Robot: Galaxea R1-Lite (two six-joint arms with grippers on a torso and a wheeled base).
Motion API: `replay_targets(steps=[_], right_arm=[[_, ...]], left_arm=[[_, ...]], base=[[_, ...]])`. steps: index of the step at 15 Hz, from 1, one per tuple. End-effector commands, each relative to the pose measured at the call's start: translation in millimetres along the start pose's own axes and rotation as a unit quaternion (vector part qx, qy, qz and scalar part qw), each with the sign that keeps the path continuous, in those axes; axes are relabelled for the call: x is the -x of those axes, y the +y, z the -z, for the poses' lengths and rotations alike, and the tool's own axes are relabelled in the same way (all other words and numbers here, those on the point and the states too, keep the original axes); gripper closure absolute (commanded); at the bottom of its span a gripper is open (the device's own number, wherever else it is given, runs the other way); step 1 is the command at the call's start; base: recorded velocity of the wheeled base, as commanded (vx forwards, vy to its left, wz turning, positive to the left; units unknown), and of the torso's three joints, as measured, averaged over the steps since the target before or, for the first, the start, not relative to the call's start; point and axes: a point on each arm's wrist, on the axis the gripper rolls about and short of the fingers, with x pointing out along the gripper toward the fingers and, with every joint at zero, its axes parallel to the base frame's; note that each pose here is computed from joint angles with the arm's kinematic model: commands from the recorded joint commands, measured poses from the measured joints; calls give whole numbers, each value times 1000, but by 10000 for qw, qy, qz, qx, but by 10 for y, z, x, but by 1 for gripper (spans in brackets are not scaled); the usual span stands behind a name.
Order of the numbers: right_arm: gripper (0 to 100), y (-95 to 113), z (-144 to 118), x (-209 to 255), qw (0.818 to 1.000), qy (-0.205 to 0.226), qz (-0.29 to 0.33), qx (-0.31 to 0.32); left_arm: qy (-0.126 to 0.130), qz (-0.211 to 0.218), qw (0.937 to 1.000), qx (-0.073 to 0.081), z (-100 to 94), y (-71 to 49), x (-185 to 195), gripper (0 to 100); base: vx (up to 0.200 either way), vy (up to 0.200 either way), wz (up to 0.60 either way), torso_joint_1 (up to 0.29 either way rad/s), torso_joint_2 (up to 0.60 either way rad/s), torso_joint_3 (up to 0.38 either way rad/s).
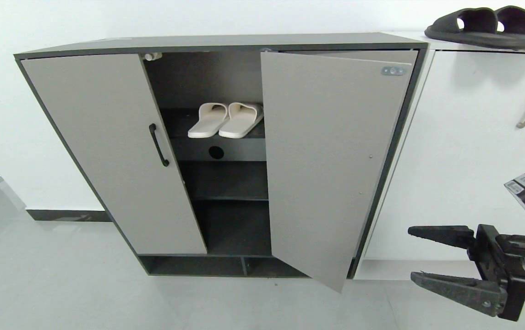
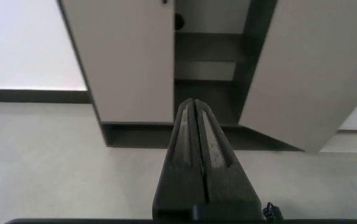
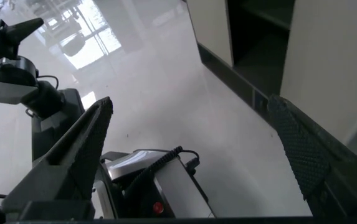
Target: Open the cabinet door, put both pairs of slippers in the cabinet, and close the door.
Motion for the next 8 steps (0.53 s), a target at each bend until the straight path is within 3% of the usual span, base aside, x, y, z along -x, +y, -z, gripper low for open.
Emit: replay_targets(steps=[1,8], right_arm=[[0,-16,20,-29,10000,55,-26,-46],[0,-24,23,-45,9999,74,-41,-60]], left_arm=[[6,-3,10000,3,0,0,-1,100],[6,-3,10000,3,0,0,-1,100]], base=[[0,-200,0,7,7,2],[0,-200,0,0,1,2]])
